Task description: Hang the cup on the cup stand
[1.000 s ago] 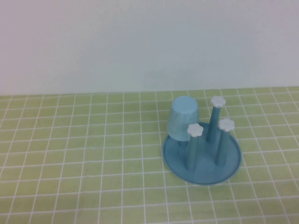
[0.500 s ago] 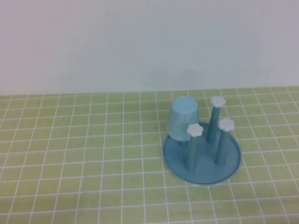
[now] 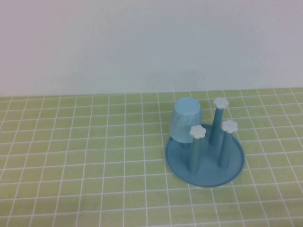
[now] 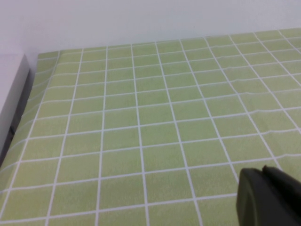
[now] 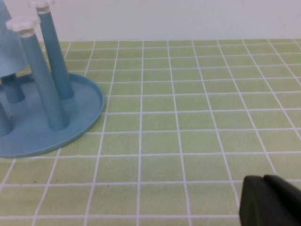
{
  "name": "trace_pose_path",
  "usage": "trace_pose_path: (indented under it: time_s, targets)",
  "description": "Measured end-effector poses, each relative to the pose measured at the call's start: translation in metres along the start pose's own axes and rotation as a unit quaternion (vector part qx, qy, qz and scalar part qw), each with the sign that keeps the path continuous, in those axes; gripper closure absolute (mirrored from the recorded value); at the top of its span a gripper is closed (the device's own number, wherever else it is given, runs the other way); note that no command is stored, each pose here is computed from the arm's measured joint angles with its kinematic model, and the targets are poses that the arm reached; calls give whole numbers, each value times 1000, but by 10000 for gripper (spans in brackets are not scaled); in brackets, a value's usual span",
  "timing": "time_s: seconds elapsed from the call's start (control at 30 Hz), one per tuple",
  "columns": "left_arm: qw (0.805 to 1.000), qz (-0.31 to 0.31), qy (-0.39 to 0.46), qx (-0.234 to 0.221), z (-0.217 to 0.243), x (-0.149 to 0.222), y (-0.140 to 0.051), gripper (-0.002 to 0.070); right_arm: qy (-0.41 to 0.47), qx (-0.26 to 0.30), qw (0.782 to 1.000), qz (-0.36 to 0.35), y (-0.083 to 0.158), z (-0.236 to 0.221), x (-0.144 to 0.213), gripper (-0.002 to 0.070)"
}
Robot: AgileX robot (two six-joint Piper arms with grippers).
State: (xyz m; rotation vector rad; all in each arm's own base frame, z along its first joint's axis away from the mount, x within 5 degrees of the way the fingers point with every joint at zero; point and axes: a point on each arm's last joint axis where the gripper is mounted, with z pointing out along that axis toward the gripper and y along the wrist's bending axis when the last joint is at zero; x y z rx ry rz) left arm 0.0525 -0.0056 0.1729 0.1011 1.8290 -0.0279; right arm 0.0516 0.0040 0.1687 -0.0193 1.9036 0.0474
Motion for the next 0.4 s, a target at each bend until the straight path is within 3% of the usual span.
trace_pose_path:
  time_s: [0.4]
  targets:
    - [1000,0,0,0,0,0,0,675,2,-43,999,-16,5,0,0,678]
